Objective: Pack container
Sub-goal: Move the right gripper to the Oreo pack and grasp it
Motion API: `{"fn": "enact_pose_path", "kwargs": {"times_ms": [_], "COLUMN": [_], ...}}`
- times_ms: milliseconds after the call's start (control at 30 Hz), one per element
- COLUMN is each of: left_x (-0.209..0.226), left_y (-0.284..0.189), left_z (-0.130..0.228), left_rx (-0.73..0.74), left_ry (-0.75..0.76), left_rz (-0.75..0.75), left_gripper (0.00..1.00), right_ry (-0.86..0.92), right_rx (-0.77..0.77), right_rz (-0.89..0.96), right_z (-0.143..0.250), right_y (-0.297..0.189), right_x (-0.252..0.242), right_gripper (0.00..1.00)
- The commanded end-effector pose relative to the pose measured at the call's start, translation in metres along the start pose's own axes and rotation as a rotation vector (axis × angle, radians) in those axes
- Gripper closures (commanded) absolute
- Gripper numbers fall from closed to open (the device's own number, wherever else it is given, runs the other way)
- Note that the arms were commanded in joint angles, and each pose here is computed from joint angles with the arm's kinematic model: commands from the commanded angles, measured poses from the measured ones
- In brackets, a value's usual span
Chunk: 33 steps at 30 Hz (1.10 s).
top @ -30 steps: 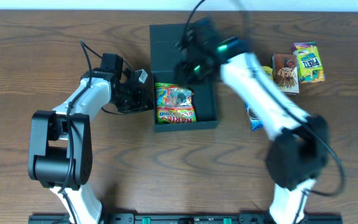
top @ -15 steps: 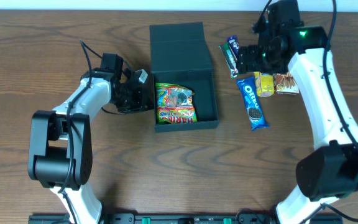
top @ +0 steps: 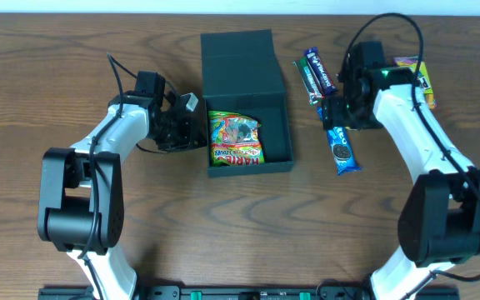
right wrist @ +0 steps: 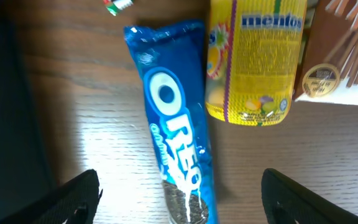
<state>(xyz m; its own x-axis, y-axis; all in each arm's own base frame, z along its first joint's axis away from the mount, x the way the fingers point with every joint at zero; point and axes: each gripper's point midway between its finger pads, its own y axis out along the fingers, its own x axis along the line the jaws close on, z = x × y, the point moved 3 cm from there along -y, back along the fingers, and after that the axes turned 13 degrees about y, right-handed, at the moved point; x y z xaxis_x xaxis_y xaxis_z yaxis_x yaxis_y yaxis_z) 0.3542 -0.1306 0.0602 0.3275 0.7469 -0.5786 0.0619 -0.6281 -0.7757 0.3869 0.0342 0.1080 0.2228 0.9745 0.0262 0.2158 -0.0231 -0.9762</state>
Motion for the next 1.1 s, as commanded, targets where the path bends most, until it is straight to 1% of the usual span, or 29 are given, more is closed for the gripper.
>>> {"fn": "enact_pose_path", "kwargs": {"times_ms": [0, 167, 267, 867, 967, 1000, 1033, 1067], "left_x": [0.001, 0.001, 0.001, 0.001, 0.001, 0.001, 0.001, 0.001], "left_y": [0.007, 0.007, 0.007, 0.007, 0.007, 0.007, 0.007, 0.007], "left_z": [0.005, 0.005, 0.005, 0.005, 0.005, 0.005, 0.005, 0.005], "left_rx": [0.021, 0.021, 0.021, 0.021, 0.021, 0.021, 0.021, 0.021], "left_ry": [-0.02, -0.024, -0.027, -0.034, -0.034, -0.034, -0.034, -0.034], "left_rz": [0.015, 0.015, 0.015, 0.014, 0.014, 0.014, 0.014, 0.014], "left_gripper": [0.89, 0.89, 0.89, 0.9, 0.89, 0.89, 0.9, 0.89], "right_ry": [-0.003, -0.005, -0.005, -0.026, -0.027, -0.028, -0.028, -0.028], "right_rx": [0.014, 0.027, 0.031, 0.12, 0.129, 0.129, 0.129, 0.129], "right_rz": [0.033, 0.028, 0.027, 0.039, 0.042, 0.041, 0.041, 0.042], "right_z": [0.006, 0.015, 0.017, 0.031, 0.032, 0.032, 0.032, 0.032], "right_y": [0.013, 0.025, 0.029, 0.067, 0.07, 0.07, 0.07, 0.07], "right_x": [-0.009, -0.01, -0.01, -0.01, -0.01, -0.01, -0.01, -0.01], "right_gripper": [0.17, 0.21, 0.26, 0.29, 0.36, 0.39, 0.44, 0.46]}}
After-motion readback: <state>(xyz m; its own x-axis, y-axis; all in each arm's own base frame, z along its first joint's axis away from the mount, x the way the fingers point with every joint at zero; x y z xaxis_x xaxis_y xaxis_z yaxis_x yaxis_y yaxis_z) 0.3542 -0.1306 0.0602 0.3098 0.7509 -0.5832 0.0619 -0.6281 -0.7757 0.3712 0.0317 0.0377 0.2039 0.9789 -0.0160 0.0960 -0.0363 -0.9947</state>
